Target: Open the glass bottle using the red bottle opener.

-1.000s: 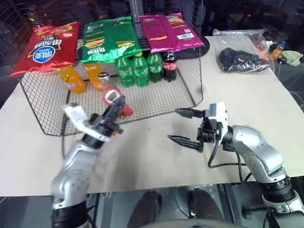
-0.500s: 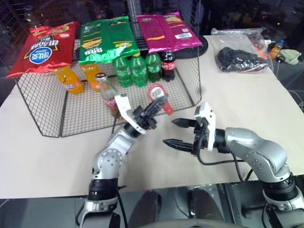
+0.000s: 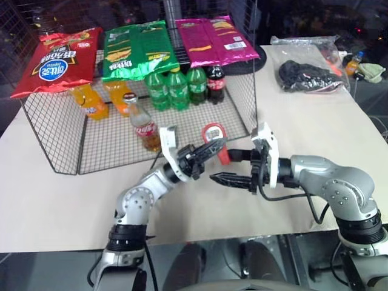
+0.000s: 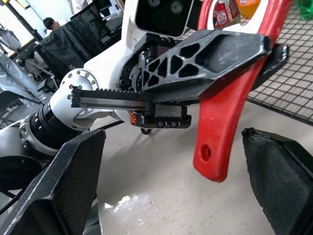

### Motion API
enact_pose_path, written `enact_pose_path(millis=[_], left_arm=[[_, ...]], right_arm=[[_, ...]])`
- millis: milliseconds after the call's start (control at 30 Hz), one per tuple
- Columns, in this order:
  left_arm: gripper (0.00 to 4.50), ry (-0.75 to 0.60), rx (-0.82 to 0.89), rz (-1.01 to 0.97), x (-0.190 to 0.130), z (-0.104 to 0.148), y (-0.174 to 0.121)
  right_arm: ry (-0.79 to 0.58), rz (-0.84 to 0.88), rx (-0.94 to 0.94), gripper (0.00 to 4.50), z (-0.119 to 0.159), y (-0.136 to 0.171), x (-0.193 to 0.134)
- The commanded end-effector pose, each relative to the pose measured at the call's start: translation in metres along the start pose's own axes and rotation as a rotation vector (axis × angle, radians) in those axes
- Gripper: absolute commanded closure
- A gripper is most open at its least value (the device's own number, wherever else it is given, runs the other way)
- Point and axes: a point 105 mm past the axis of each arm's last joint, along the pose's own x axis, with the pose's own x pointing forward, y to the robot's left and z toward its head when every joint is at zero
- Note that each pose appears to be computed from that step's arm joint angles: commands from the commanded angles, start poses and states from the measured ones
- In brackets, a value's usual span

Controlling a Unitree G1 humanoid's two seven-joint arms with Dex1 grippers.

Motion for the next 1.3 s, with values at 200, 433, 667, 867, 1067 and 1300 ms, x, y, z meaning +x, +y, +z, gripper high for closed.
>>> enact_pose_path(millis=[200, 433, 667, 867, 1067, 1300], left_arm=[[4.50, -0.008, 0.023, -0.016, 0.000, -0.001, -0.002], [4.50, 0.011, 0.034, 0.016, -0.001, -0.006, 0.003], [3.46, 0.020, 0.063, 0.021, -0.004, -0.008, 0.004], [0.96, 0.024, 0.086, 0.053, -0.010, -0.007, 0.004], [0.03, -0.012, 0.185, 0.171, -0.021, 0.002, 0.004], [0.03, -0.017, 0.493, 0.435, -0.047, 0.002, -0.009]], right_arm=[[0.003, 0.036, -0.028, 3.76, 0.005, 0.005, -0.002], [0.024, 0.034, -0.048, 4.45, 0.003, 0.002, -0.002], [0.016, 0.007, -0.049, 4.50, 0.004, -0.003, 0.001], [-0.009, -0.114, -0.061, 4.50, 0.006, -0.024, -0.004], [-0.040, -0.308, -0.090, 4.50, 0.012, -0.058, -0.025], [-0.034, -0.441, -0.133, 4.50, 0.010, -0.081, -0.044]])
